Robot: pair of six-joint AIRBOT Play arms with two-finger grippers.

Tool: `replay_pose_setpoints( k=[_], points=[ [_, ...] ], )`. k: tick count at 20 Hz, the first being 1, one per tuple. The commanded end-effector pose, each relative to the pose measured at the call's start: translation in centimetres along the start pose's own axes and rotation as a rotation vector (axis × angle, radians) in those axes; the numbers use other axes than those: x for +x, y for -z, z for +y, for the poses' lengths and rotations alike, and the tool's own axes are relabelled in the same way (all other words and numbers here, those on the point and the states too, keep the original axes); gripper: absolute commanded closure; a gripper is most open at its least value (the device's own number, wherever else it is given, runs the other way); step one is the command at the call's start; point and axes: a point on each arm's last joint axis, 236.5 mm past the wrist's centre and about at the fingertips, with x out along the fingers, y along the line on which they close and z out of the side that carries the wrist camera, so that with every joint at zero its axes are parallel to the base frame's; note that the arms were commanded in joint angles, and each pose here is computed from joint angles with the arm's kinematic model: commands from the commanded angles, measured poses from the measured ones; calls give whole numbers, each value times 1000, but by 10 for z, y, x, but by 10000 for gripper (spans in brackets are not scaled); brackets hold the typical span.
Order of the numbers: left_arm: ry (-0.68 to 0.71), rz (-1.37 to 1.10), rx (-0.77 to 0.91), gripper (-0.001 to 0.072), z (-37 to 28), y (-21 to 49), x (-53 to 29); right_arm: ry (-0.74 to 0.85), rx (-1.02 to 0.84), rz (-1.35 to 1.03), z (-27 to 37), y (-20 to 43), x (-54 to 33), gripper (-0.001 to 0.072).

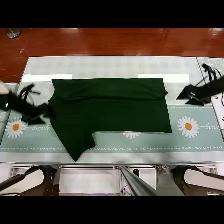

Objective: Fold the shirts.

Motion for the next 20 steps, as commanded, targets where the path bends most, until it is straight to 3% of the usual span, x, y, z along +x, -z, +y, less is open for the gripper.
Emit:
replay_pose_setpoints(
  k=[1, 3, 8, 13, 14, 15, 20],
  points=[
    [168, -17, -160, 5, 8, 51, 28, -158, 73, -118, 28, 38, 14, 93],
    [221, -19, -207, 5, 10, 63, 39, -240, 27, -119, 54, 61, 26, 93],
    [384, -136, -155, 5, -31, 44, 53, -235, -7, -58, 67, 92, 53, 92],
    [334, -118, -23, 18, -50, 51, 76, -222, 15, -74, 58, 84, 41, 93],
    [334, -118, -3, 223, -52, 51, 76, -204, 35, -79, 47, 80, 34, 93],
    [338, -115, 11, 696, -53, 52, 74, -179, 58, -77, 32, 80, 26, 93],
    [341, -133, 30, 689, -56, 45, 66, 39, 223, 122, -45, 143, 36, 93]
  ],
)
